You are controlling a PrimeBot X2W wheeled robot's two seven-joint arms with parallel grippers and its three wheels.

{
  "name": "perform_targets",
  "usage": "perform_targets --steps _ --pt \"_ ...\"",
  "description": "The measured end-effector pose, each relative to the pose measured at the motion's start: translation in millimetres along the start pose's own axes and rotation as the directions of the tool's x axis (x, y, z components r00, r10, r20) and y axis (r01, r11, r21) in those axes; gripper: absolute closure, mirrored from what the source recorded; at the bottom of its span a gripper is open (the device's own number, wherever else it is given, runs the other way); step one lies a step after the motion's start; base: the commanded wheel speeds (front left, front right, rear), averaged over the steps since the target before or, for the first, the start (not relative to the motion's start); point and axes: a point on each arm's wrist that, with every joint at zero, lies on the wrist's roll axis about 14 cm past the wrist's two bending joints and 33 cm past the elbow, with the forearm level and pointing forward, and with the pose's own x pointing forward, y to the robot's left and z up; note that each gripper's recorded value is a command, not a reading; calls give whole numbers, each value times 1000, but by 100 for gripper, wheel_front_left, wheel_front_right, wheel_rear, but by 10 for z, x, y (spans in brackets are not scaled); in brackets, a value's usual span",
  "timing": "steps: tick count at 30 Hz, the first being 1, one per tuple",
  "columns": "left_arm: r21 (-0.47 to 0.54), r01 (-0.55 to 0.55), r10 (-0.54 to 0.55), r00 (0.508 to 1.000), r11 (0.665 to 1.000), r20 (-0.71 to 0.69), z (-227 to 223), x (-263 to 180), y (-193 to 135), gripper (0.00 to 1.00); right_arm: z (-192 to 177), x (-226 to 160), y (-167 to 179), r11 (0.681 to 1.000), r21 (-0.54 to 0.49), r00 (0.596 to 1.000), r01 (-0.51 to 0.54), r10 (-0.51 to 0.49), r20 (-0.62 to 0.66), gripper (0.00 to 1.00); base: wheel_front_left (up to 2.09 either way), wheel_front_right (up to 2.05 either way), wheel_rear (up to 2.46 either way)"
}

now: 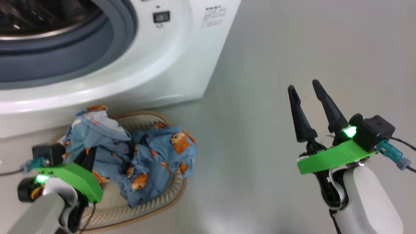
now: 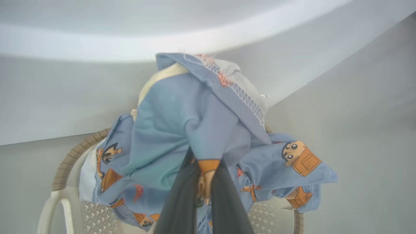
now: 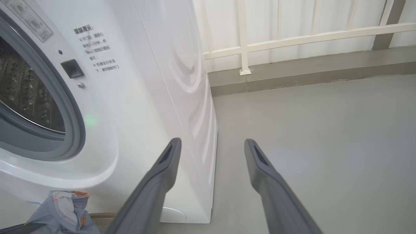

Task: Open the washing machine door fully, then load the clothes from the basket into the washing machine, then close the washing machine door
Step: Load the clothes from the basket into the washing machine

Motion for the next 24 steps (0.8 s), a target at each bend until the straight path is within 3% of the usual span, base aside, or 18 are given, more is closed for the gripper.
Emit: perform_targets --steps 12,24 --pt "-19 -18 22 970 1000 241 542 -635 -258 100 340 -221 164 998 13 996 -57 56 62 0 0 0 0" --pt "-8 -31 31 889 999 456 965 -1252 -482 100 546 -440 249 996 11 991 -92 90 103 0 0 0 0"
